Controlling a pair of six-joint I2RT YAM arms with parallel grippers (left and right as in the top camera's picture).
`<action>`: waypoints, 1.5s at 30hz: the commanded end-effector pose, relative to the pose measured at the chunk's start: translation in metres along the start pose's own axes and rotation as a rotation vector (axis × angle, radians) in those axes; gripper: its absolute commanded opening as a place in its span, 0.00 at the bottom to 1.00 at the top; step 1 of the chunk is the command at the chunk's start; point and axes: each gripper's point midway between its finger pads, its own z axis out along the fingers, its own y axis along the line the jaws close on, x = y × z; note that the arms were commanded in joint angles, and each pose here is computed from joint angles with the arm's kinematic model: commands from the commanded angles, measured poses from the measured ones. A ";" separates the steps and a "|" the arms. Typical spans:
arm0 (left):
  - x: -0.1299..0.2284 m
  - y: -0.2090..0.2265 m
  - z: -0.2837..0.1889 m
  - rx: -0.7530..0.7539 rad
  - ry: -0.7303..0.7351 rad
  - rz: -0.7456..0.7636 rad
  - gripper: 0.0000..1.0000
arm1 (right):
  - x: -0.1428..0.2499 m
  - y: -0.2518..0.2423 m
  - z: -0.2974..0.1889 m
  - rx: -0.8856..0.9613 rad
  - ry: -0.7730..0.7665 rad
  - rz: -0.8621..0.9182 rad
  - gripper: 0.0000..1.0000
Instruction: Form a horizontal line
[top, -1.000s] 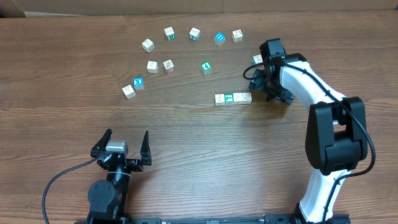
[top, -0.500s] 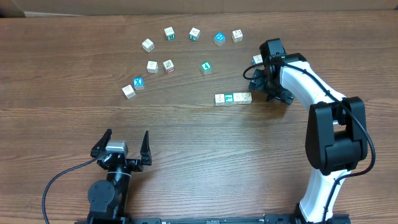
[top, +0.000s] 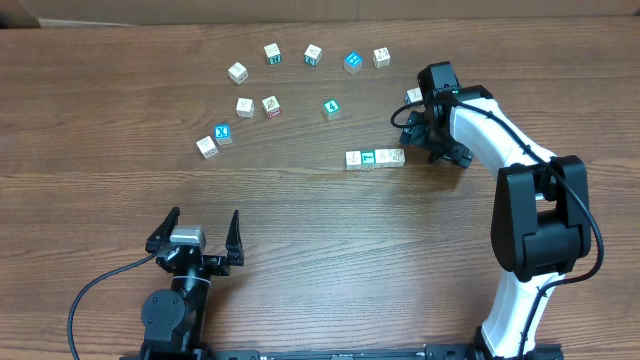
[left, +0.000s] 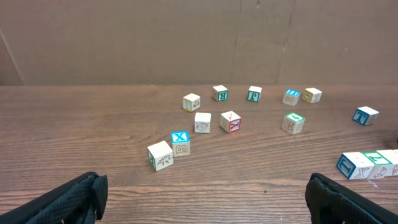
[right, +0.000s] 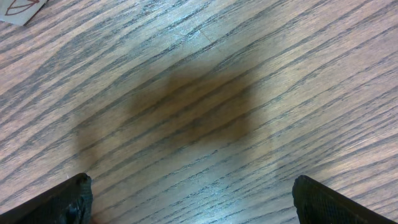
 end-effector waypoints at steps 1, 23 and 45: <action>-0.001 -0.001 0.000 0.001 -0.008 0.019 1.00 | 0.000 -0.003 0.003 0.016 -0.003 0.000 1.00; -0.001 -0.001 0.000 0.001 -0.008 0.019 0.99 | 0.000 -0.003 0.003 0.016 -0.003 0.000 1.00; -0.001 -0.001 0.000 0.001 -0.008 0.019 1.00 | -0.046 -0.009 -0.164 -0.222 -0.339 0.079 1.00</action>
